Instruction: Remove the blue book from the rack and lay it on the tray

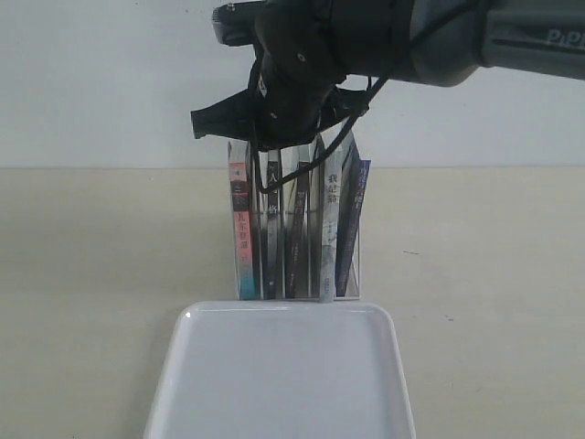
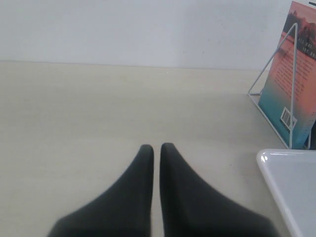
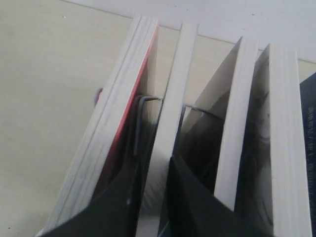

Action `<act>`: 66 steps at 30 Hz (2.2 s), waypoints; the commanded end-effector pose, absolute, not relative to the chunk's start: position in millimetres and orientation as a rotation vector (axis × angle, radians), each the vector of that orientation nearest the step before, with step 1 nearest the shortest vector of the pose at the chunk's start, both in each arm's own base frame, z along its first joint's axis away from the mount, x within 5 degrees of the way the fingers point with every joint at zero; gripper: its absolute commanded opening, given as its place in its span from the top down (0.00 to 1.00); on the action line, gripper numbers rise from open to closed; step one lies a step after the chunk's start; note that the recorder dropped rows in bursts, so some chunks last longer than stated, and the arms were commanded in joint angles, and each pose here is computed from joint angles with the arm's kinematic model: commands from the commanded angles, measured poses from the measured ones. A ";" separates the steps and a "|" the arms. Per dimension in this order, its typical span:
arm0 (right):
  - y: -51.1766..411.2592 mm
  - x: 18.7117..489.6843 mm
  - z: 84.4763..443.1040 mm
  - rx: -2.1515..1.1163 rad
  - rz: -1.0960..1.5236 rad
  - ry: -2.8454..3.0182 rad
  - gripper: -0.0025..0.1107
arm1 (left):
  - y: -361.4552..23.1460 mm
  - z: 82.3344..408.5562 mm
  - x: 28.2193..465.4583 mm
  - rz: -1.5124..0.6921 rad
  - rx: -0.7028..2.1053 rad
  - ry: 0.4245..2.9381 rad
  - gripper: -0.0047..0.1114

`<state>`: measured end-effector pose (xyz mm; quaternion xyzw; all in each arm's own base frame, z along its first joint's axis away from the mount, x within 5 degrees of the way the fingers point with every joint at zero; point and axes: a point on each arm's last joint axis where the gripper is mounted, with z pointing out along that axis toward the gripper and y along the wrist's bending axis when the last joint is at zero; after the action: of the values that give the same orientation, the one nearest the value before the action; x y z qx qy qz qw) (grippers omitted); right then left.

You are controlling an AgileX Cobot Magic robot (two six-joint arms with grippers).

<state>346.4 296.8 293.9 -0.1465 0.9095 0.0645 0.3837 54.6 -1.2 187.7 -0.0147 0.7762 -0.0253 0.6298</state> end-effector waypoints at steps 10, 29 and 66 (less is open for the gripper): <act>294.0 348.0 296.8 -0.351 0.155 2.317 0.82 | -1.4 186.4 54.5 -0.066 -0.040 1.780 0.92; 302.2 354.1 274.5 -0.345 0.158 2.346 0.74 | -1.4 186.4 54.5 -0.066 -0.040 1.780 0.92; 264.6 323.1 378.3 -0.233 0.241 2.132 0.98 | -1.4 186.4 54.5 -0.066 -0.040 1.780 0.92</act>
<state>328.5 272.9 357.6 -0.0935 0.8862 0.0962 0.4435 54.6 -1.2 187.7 -0.0147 0.7762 -0.0253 0.6298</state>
